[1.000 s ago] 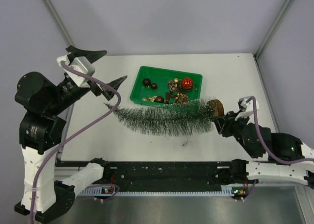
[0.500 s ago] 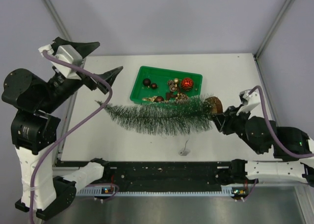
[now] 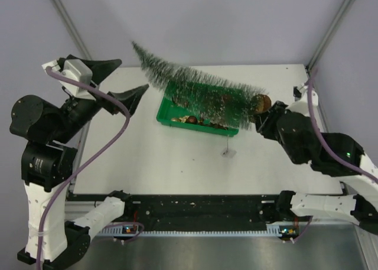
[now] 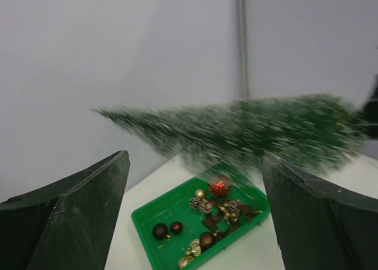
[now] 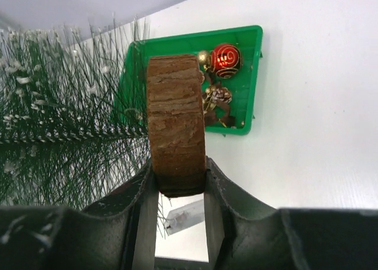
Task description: Decorate the small christmas tree
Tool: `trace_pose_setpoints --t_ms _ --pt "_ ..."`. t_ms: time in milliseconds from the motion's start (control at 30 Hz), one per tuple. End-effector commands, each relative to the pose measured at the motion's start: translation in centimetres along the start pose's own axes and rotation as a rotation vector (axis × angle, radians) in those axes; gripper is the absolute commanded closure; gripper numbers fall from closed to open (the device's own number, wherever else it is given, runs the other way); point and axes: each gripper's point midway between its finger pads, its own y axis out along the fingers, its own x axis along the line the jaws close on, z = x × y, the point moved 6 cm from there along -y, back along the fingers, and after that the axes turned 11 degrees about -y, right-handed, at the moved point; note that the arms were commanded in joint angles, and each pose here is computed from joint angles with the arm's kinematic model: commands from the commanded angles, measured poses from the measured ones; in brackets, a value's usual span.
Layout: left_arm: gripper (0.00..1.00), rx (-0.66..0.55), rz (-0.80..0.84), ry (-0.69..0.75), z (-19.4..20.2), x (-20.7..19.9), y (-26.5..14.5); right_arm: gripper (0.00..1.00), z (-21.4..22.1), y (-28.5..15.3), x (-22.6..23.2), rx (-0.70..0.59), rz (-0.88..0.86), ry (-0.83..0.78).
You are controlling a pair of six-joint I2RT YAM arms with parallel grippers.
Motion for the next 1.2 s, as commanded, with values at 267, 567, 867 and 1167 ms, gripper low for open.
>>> trace_pose_setpoints --t_ms 267,567,867,1167 --pt "0.01 0.228 0.34 -0.044 6.8 -3.9 -3.1 1.0 1.5 11.0 4.7 0.222 -0.448 0.298" --pt "0.04 0.361 0.213 -0.095 14.6 -2.6 -5.8 1.0 6.0 10.6 4.7 0.401 -0.72 0.328" --pt "0.07 0.213 0.044 0.017 12.1 -0.7 -5.4 1.0 9.9 10.7 4.8 0.554 -0.845 0.338" --pt "0.14 0.23 0.231 0.103 10.3 -2.4 -5.1 1.0 14.0 11.2 4.5 0.713 -0.987 0.367"
